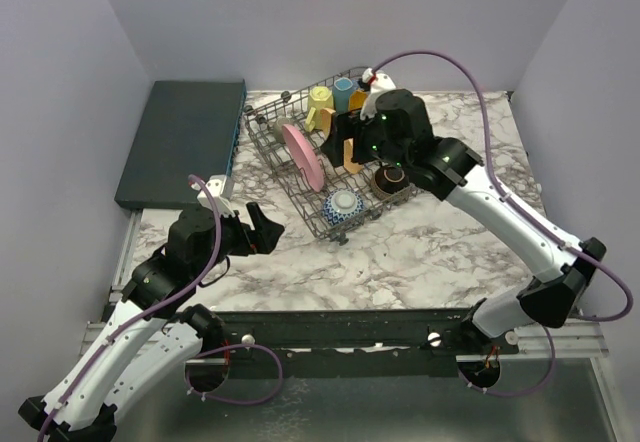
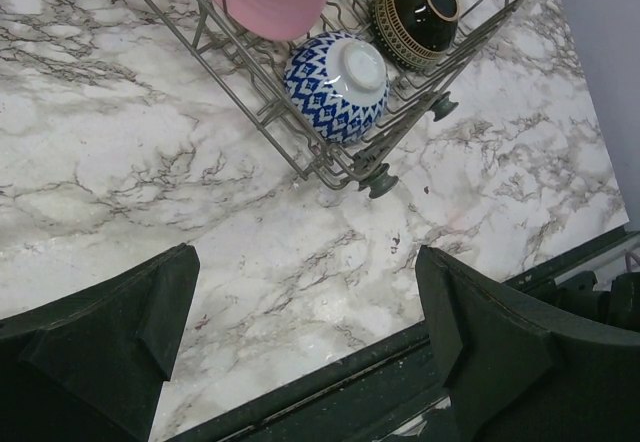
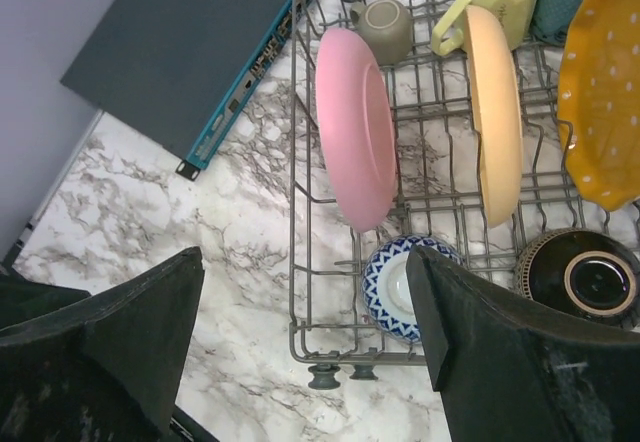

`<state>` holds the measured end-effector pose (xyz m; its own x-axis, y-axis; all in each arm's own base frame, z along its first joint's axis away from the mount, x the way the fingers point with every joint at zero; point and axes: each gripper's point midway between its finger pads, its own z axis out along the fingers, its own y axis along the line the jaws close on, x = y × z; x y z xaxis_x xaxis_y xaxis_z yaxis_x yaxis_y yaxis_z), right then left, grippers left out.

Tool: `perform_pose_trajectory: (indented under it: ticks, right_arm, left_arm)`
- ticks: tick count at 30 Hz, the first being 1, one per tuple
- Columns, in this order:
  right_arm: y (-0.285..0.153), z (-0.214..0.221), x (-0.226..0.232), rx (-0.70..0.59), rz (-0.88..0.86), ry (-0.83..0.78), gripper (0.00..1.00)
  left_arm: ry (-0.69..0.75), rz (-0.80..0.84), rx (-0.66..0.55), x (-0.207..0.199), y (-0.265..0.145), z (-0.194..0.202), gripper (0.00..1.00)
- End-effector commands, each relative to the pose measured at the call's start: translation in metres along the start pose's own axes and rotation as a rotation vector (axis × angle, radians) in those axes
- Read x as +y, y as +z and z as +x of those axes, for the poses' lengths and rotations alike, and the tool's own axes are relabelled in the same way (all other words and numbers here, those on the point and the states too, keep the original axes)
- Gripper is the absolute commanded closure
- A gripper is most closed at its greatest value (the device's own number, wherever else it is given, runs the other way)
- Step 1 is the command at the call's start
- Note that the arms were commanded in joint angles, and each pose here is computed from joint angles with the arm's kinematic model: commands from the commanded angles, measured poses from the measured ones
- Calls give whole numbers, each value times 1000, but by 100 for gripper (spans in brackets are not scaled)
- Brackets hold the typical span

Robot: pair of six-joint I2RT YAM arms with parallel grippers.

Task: Load the mixed dishes into the dish rack
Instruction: Reset both arms

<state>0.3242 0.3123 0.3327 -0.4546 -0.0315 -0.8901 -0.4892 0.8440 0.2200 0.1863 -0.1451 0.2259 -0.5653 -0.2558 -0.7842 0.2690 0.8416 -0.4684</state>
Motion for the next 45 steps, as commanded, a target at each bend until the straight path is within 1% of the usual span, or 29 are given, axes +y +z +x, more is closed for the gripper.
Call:
perform_pose_trajectory:
  ticks: [1,8,11,17,26,34,45]
  right_arm:
    - [-18,-7,-4,-27,-124,97,11]
    - [-43,0,-37,-25,-200,200,11]
    - [-51,11,-49,-9,-246,255,11]
    - [-65,40,-65,36,-324,355,11]
    - [-79,92,-80,81,-378,470,11]
    - [-91,128,-82,78,-370,462,11]
    - [-99,146,-90,11,-308,431,10]
  left_arm:
    - [-1,29,-11,-6,-2,-5,1]
    - [9,35,-18,-9,-4,-9,1]
    - [15,33,-16,-9,-3,-9,1]
    - [13,5,-20,-4,0,-11,1]
    - [10,-18,2,-2,8,-9,1]
    - [16,-33,19,3,15,-2,1]
    - [9,-22,0,4,13,0,1]
